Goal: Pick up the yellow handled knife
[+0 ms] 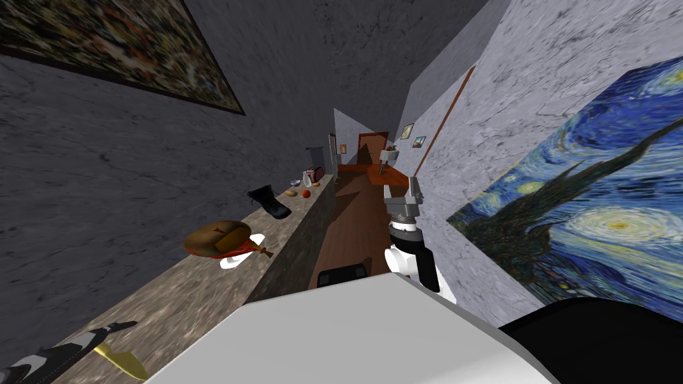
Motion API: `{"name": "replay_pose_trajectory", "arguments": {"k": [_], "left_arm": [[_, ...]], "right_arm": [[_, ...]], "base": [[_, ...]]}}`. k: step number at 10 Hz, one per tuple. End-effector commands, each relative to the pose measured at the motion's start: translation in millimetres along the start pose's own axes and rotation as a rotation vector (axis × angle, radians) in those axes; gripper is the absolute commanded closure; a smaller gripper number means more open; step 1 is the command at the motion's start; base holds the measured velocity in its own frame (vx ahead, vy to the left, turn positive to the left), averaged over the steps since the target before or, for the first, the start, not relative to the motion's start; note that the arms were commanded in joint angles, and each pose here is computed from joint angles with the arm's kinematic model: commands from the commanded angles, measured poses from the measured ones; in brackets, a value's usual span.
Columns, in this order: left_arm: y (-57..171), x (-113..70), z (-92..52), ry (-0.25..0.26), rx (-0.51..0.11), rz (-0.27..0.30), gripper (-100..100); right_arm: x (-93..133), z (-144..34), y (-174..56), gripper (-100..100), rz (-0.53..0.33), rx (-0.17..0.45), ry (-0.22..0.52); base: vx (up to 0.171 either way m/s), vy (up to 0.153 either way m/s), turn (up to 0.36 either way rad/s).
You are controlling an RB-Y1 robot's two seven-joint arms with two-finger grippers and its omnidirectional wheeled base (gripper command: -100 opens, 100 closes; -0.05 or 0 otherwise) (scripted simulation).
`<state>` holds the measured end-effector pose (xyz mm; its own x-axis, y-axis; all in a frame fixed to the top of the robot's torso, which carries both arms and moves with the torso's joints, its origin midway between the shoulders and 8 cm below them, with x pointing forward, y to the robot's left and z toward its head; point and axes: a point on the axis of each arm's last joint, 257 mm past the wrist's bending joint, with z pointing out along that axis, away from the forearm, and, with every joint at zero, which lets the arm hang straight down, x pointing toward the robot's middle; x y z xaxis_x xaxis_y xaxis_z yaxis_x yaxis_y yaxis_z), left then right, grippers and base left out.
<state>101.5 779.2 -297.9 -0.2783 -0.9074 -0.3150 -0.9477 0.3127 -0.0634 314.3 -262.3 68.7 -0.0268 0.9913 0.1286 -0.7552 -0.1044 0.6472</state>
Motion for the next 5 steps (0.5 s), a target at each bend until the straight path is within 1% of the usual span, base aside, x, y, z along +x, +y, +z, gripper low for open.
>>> {"name": "replay_pose_trajectory", "arguments": {"k": [1, 2, 3, 4, 5], "left_arm": [[18, 12.1, 6.3, 0.036, -0.026, -0.032, -100], [28, 17.9, 8.0, 0.053, -0.039, -0.046, -100], [28, 17.9, 8.0, 0.053, -0.039, -0.046, -100], [36, 22.8, 9.3, 0.065, -0.05, -0.057, -100], [32, 20.5, 8.8, 0.059, -0.044, -0.053, -100]], "right_arm": [[0, 0.0, 0, 0, 0.0, 0.0, 0.0], [0, 0.0, 0, 0, 0.0, 0.0, 0.0], [0, 0.0, 0, 0, 0.0, 0.0, 0.0], [0, 0.0, 0, 0, 0.0, 0.0, 0.0], [0, 0.0, 0, 0, 0.0, 0.0, 0.0]], "base": [[0.018, -0.013, -0.156], [0.011, -0.012, -0.166], [0.004, -0.004, -0.049], [0.004, -0.004, -0.054], [0.002, -0.001, -0.014]]}}
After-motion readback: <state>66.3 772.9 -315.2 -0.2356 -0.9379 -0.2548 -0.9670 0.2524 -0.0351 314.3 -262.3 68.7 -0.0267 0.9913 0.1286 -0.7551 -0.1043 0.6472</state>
